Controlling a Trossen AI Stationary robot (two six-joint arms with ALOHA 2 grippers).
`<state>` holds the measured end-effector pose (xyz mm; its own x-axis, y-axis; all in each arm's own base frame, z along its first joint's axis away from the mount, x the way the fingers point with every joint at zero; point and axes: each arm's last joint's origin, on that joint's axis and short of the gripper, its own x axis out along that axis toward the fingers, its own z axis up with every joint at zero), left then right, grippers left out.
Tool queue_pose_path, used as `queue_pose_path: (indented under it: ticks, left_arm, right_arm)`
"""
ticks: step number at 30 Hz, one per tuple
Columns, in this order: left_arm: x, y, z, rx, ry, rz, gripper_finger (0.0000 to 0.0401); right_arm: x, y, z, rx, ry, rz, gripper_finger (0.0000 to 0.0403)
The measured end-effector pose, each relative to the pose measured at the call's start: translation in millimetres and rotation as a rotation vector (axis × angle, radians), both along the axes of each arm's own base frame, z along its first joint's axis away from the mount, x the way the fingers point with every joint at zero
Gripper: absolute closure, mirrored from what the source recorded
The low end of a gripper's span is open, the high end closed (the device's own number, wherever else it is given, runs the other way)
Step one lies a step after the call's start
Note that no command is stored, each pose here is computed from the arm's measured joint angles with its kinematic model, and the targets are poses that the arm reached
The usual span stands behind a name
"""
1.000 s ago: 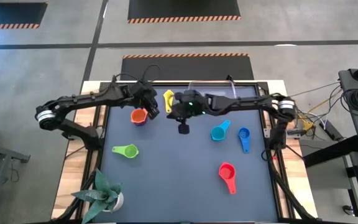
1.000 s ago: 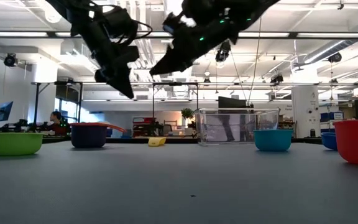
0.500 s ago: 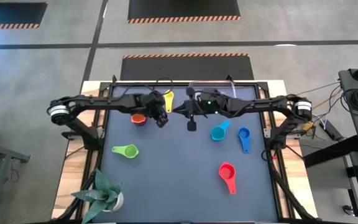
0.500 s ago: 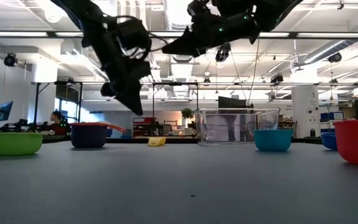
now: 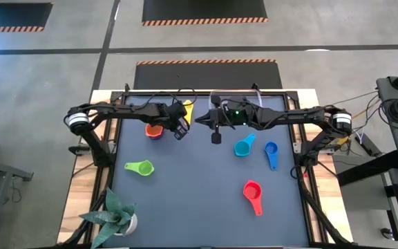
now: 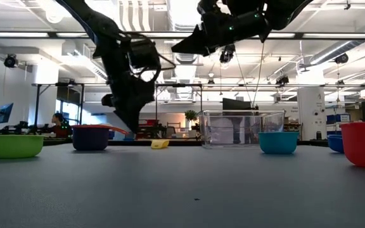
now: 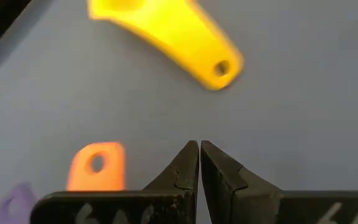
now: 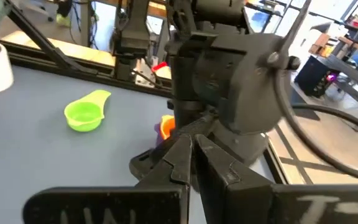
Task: Nest measuring cups in basket
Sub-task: Stack the orange measuring cup on top of the violet measuring cup
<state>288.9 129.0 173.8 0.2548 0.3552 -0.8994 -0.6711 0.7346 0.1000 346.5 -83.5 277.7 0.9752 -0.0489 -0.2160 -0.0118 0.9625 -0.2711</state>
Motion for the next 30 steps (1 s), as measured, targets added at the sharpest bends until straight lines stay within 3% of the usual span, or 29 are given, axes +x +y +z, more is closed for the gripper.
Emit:
queue_pose_path:
  ticks: [18,30]
  left_arm:
    - [-12,15,-4,0.151,0.138,0.113,0.0401]
    - [-16,19,-3,0.168,0.152,0.147,0.0401]
  right_arm:
    - [-1,-2,-1,-0.005,0.004,-0.029,0.0394]
    - [-1,-2,-1,-0.004,0.005,-0.029,0.0394]
